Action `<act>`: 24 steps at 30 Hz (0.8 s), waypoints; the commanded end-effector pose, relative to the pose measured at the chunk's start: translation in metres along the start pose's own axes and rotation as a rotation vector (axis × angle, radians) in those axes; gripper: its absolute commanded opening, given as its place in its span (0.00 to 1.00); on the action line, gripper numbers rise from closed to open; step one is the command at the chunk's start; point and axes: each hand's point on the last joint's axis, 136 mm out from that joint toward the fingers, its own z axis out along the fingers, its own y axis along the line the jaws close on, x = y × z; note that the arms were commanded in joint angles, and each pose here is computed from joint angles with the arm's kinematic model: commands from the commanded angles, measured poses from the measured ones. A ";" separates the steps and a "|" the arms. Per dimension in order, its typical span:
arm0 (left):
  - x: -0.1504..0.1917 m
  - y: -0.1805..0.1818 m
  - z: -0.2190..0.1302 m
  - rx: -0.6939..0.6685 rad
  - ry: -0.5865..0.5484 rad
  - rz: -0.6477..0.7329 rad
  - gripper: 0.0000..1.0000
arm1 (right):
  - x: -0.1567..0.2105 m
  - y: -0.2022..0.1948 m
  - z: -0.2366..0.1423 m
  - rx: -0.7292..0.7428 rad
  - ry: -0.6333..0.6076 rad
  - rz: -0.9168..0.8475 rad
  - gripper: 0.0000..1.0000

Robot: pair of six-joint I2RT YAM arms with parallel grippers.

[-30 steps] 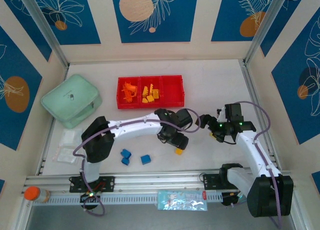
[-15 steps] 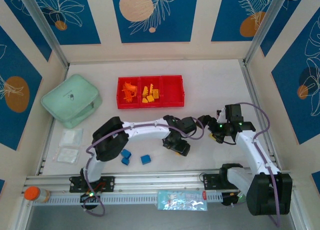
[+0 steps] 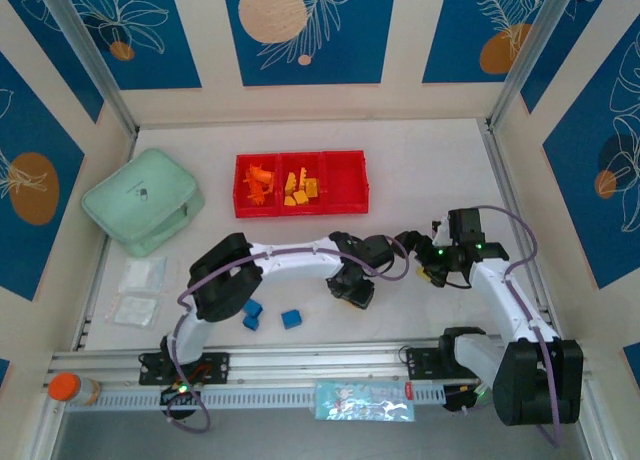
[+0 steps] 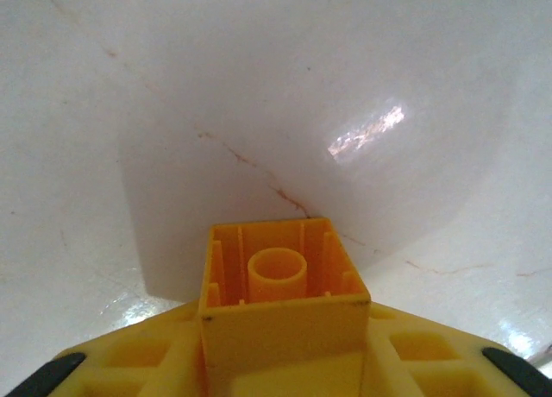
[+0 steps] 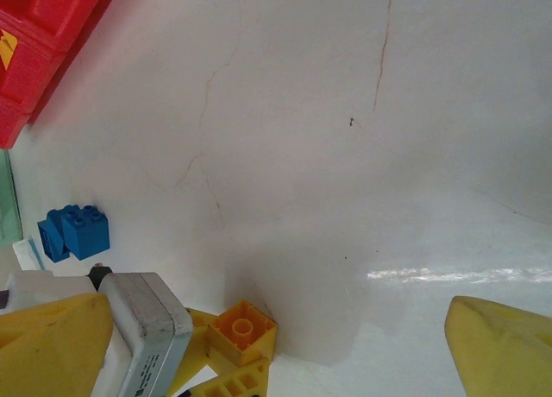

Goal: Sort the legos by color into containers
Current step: Pick up the lego from the middle-left of the table, then place the lego in the container.

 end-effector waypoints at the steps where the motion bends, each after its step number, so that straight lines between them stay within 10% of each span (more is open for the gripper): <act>1: -0.004 0.002 -0.003 -0.012 -0.023 0.019 0.37 | 0.005 0.006 0.001 -0.029 0.026 -0.010 0.99; 10: -0.020 0.031 -0.059 -0.003 -0.149 -0.031 0.32 | 0.005 0.034 -0.004 -0.095 0.043 -0.094 0.99; 24: -0.137 0.194 -0.141 -0.151 -0.416 -0.280 0.32 | 0.009 0.112 0.015 -0.202 0.085 -0.295 0.99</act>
